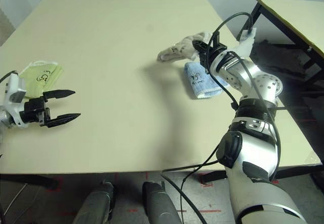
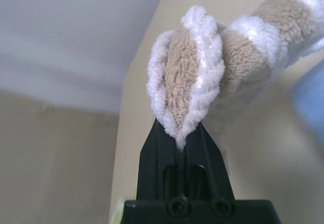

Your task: Fold the towel and set it aside.

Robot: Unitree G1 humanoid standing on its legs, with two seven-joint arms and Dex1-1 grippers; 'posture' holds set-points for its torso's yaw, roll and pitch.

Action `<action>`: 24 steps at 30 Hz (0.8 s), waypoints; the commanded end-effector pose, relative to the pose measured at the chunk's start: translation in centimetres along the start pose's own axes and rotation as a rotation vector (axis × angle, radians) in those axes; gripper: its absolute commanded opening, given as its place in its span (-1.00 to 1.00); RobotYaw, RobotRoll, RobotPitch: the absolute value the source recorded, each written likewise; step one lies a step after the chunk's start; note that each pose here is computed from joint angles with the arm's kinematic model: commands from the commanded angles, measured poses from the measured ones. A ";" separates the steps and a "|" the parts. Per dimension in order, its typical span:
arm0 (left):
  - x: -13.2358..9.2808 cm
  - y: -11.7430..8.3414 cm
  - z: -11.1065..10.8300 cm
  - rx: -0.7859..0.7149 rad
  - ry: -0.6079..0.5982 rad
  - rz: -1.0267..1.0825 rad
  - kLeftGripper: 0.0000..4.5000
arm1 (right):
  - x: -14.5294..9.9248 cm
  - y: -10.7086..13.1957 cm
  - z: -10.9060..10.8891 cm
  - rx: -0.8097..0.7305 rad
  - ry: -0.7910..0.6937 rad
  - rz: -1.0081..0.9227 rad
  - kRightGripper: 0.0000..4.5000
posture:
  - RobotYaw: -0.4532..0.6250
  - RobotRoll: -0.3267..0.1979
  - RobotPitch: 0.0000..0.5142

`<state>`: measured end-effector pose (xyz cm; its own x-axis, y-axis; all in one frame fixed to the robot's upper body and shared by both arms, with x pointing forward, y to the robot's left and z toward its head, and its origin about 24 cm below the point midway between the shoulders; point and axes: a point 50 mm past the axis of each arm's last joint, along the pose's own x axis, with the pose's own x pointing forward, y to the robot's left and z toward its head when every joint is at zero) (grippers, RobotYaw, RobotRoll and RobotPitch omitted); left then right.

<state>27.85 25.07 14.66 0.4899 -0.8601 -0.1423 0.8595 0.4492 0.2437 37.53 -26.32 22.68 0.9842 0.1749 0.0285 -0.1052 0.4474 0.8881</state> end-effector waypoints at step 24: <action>0.6 -0.7 -0.1 0.003 0.020 -0.044 1.00 | -4.1 -7.3 0.4 0.136 -0.220 -0.436 -0.99 | -0.10 0.25 -0.46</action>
<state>27.67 24.41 14.55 0.4672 -0.8697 -0.1592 0.8733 0.4258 0.2365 34.85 -30.23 16.47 0.9510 -0.1770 -0.2537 0.3001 0.3294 0.8952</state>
